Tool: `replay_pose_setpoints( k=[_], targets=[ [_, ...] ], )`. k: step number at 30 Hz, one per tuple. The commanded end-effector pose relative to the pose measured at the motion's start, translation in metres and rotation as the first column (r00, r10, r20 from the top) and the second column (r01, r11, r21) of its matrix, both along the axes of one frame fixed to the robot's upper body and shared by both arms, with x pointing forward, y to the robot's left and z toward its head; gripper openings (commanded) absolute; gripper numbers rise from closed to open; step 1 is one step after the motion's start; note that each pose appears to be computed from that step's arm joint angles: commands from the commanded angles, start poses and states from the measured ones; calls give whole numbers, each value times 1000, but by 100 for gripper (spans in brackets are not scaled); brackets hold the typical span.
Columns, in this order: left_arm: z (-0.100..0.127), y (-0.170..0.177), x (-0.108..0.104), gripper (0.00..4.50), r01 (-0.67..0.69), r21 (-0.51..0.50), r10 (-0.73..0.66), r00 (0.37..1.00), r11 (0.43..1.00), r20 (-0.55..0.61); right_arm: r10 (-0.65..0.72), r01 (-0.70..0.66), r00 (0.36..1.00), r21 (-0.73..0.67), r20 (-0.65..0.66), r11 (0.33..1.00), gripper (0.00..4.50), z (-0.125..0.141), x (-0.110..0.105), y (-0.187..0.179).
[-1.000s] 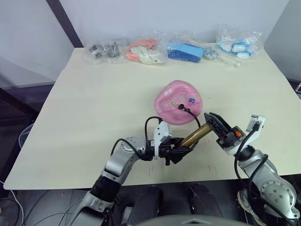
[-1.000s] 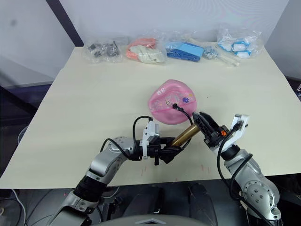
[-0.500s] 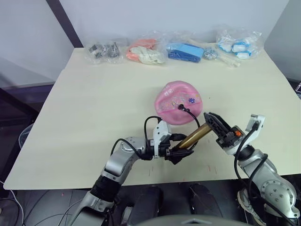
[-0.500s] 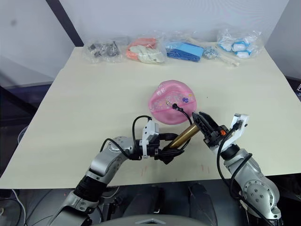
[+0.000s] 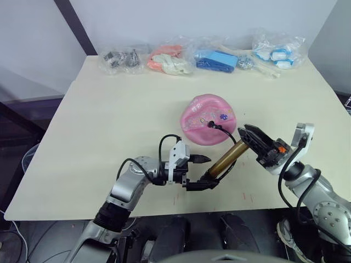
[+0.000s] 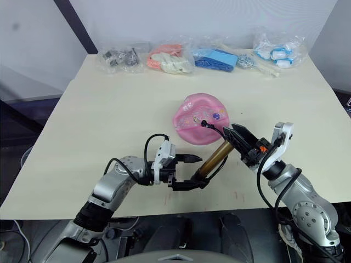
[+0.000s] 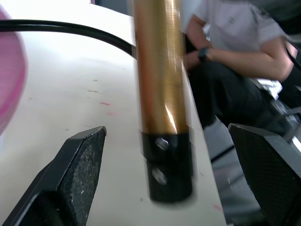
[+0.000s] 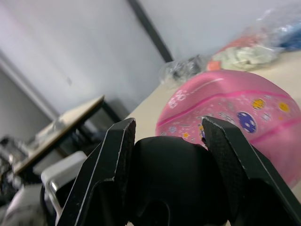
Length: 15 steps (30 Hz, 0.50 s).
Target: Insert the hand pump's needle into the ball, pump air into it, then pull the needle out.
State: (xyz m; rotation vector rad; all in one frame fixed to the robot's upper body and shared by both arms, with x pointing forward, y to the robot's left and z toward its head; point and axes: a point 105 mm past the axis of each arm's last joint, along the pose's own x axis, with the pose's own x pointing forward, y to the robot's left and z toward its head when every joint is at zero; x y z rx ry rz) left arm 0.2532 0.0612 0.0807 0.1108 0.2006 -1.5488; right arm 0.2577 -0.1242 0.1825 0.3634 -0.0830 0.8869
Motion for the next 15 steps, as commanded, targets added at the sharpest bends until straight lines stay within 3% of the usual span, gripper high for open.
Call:
replay_pose_setpoints(
  k=[1,5,15],
  targets=[
    [0,0,5,441,24,24,-25,999,999,38,64,-54,990,-78,127,996,174,24,-6,3],
    [-12,-5,13,441,27,92,-31,999,995,37,130,-86,970,-208,207,974,174,33,-6,6],
    [-11,-38,27,441,55,60,-59,996,997,62,247,-159,921,-289,302,944,174,51,-17,21]
  ],
)
